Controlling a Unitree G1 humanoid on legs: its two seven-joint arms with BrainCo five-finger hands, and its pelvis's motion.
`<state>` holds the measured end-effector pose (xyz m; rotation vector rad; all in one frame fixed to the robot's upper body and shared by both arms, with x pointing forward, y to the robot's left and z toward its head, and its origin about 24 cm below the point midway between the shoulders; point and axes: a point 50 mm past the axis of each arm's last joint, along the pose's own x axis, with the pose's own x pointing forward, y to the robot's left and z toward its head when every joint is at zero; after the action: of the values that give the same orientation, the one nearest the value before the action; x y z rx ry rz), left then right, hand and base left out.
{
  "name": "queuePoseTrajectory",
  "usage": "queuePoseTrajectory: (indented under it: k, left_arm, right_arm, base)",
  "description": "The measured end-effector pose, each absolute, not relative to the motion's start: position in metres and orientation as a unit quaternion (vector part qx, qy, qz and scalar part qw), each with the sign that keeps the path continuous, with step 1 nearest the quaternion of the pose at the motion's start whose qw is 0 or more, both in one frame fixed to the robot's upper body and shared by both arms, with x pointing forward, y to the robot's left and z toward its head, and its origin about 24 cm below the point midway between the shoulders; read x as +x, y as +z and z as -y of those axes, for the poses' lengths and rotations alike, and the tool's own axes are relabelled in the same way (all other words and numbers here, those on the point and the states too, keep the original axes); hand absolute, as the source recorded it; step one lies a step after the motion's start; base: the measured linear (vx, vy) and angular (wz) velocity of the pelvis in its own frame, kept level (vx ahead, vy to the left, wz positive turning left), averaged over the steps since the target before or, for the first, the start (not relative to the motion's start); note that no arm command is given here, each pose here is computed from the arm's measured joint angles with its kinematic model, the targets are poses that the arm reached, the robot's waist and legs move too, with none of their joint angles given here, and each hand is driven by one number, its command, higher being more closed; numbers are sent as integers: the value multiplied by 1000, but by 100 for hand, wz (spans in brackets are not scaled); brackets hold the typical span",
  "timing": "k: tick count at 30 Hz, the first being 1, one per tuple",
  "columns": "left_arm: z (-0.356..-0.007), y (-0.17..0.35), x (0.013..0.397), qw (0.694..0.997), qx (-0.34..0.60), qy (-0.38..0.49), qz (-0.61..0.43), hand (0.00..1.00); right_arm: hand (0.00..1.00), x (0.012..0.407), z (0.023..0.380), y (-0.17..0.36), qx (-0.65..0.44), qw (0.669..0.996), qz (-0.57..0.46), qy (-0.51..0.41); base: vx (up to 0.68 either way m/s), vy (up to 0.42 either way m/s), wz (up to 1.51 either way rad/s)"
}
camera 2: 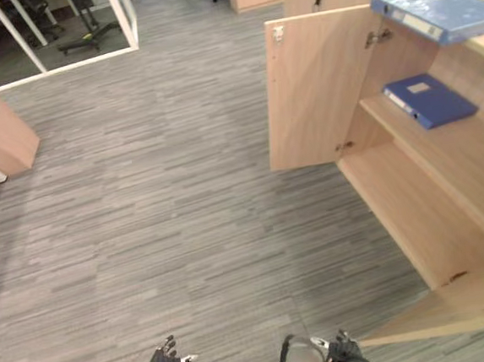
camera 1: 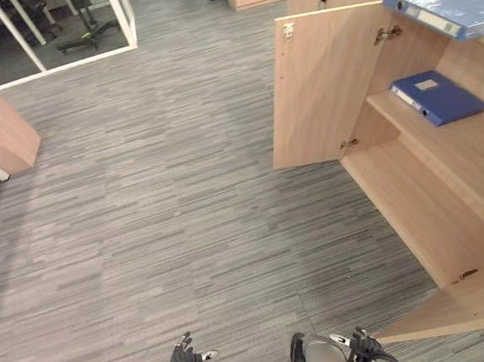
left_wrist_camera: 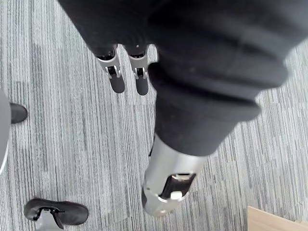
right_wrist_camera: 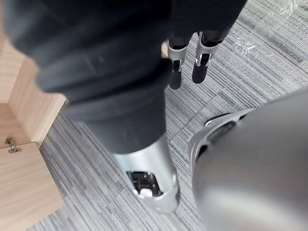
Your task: Walk over to the cabinet, pick up the folder, carry it to the office cabinet, place the folder inside the office cabinet, then close the office cabinet door
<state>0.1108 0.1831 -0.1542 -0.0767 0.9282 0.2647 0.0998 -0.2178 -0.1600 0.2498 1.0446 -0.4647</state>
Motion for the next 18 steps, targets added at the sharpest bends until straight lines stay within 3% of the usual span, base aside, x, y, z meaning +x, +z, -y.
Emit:
queuePoseTrajectory:
  k: [5,9,15,18]
  left_arm:
    - [-196,-156,97,869,-82,194,-447,0]
    - [-202,-153,98,869,-101,220,-431,0]
    - [-197,-149,106,878,-112,220,-409,0]
    - [-197,-151,99,863,-151,255,-409,0]
  right_arm:
    - [0,53,222,-168,124,798,-535,-249]
    - [0,46,221,-170,127,787,-550,-249]
    - [0,68,219,-168,128,804,-529,-238]
    - [0,66,217,-167,126,806,-528,-237]
  base:
    - [246,-223,10]
    - [336,-68,-51]
    - [251,151,-73]
    - [399,339,-20]
